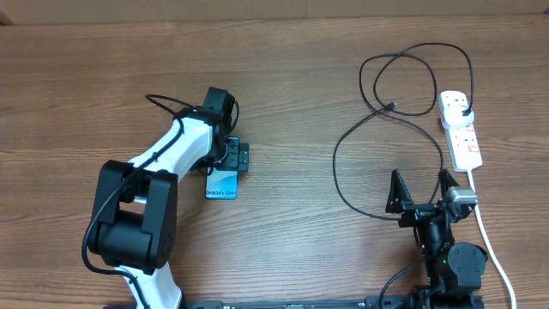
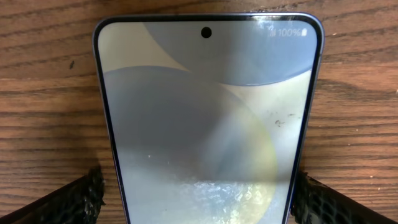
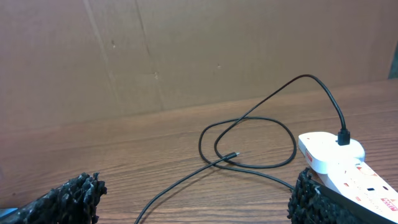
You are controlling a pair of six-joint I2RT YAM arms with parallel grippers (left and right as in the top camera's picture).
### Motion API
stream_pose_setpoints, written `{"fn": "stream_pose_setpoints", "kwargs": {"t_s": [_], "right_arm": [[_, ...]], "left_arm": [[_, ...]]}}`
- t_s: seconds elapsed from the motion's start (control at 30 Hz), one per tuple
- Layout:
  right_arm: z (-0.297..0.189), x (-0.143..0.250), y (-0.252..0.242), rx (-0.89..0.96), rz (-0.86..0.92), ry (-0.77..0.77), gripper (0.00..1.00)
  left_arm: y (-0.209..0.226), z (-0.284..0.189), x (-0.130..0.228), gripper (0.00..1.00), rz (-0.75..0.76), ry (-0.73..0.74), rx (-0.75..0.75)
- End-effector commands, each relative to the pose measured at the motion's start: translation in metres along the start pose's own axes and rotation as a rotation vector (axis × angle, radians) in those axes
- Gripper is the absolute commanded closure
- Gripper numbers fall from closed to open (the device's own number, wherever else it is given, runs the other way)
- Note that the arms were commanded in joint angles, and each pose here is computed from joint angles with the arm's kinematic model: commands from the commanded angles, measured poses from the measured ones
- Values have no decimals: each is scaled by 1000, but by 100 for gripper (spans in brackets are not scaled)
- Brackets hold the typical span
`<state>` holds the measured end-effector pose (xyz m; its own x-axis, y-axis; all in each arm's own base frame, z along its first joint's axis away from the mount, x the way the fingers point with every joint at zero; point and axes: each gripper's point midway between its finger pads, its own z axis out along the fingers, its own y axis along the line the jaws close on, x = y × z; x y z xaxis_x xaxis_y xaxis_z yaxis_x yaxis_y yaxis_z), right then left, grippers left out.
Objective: Plug charger to phone and switch on socket
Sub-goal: 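Close the left gripper on the smartphone's top edge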
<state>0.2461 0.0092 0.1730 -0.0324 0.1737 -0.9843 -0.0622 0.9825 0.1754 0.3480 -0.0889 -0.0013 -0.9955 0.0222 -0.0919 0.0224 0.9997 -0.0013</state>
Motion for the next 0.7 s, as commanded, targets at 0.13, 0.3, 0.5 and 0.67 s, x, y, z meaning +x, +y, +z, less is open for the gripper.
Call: {"fn": "stream_pose_setpoints", "kwargs": {"t_s": [0.13,0.3,0.5,0.67], "right_arm": [[0,2,0,0,3,-2,0],[0,2,0,0,3,-2,0],[0,2,0,0,3,-2,0],[0,2,0,0,3,-2,0]], "left_arm": [[-3,15,22,0,-15,63,41],[-3,18,28,0,-15,78,41],[-8,18,29,0,-17,86,74],[-8,18,30,0,-17,87,74]]}}
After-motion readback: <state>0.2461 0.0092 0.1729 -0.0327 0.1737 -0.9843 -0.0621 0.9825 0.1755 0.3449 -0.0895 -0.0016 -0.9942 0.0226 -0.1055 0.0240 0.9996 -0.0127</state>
